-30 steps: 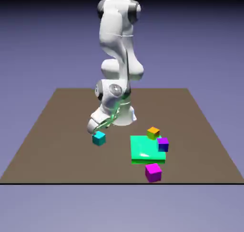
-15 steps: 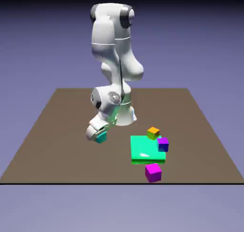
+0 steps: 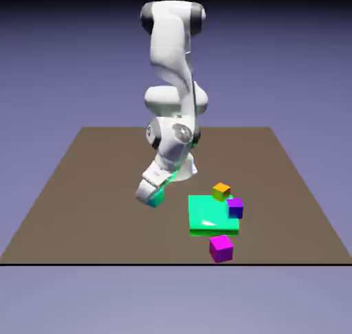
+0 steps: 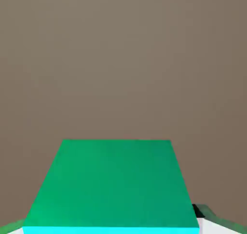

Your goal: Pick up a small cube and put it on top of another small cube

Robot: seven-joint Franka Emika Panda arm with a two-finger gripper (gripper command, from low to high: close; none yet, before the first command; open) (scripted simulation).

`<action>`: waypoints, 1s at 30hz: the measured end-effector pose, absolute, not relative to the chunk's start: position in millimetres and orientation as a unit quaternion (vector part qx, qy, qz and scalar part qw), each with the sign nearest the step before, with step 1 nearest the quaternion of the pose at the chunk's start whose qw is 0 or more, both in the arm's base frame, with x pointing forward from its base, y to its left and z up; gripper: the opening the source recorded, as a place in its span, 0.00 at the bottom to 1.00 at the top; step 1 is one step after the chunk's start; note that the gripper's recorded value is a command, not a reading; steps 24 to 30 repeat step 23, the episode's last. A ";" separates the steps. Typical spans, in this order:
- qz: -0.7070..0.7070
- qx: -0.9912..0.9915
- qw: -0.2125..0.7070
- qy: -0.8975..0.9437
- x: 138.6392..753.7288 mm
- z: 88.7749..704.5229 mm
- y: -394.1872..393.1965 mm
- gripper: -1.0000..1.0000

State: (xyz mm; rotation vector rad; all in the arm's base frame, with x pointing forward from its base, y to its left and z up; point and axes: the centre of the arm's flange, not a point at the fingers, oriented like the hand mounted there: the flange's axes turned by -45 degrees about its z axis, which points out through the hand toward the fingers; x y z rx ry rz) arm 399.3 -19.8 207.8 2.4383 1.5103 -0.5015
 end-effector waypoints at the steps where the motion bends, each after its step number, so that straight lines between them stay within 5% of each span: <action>1: -0.170 0.826 0.117 0.524 411.3 210.2 -10.3 0.00; 17: -0.148 0.729 0.132 0.655 524.5 241.1 197.1 0.00; 20: -0.148 0.729 0.132 0.655 523.0 180.6 179.5 0.00; 21: -0.148 0.729 0.132 0.655 522.5 175.1 177.8 1.00; 30: -0.147 0.729 0.133 0.655 522.6 175.1 177.8 1.00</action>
